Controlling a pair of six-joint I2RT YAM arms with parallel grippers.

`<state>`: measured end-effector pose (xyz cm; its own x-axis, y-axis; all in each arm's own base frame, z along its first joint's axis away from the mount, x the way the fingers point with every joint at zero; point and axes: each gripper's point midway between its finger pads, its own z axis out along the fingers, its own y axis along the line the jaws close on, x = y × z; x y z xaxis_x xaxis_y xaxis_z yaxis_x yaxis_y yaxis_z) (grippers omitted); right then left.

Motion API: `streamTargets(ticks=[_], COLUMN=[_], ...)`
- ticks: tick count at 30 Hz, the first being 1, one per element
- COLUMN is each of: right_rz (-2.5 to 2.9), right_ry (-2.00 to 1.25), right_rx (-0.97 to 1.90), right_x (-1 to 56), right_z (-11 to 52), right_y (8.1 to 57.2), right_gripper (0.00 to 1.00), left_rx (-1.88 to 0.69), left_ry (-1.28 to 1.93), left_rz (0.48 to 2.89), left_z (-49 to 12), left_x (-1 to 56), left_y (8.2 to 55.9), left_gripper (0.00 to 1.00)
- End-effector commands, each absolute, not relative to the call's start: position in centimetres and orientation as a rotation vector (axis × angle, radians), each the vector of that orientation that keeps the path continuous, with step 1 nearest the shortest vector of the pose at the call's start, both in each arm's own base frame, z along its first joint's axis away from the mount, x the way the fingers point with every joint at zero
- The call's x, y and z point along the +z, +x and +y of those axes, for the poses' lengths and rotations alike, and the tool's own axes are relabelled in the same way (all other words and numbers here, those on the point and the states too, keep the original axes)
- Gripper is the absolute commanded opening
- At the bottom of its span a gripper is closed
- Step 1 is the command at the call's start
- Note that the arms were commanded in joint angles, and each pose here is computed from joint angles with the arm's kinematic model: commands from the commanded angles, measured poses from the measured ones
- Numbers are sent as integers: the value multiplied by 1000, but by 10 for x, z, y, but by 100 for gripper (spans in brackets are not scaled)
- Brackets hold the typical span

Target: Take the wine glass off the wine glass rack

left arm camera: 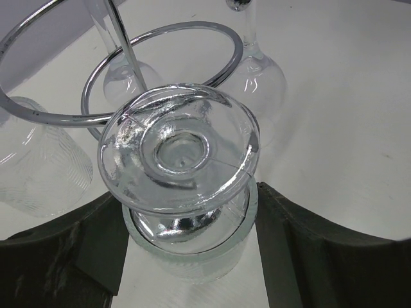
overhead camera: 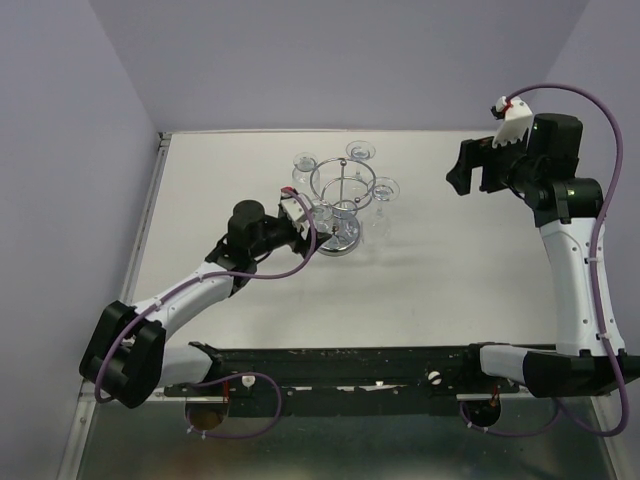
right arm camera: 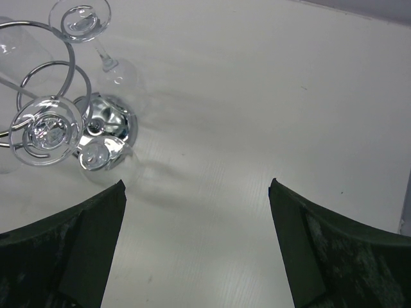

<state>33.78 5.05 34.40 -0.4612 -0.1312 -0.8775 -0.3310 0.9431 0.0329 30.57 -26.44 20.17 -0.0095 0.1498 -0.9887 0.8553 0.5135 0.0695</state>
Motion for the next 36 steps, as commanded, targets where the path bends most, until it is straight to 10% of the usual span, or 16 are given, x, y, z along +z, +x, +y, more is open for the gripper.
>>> streamTargets(ticks=[1,29,36], right_rz=[2051,2044,1911], right_ry=[-342,-396,-616], right_rx=[252,327,315], right_x=[339,337,335], right_z=[52,64,78], right_y=[341,334,311], right_gripper=[100,100,95], left_rx=[-703,-696,-717], left_ry=[941,920,864], left_rz=[1397,1481,1602], left_z=[-266,-239,-218], left_x=[230,239,236], left_y=[300,260,232], left_gripper=[65,54,21])
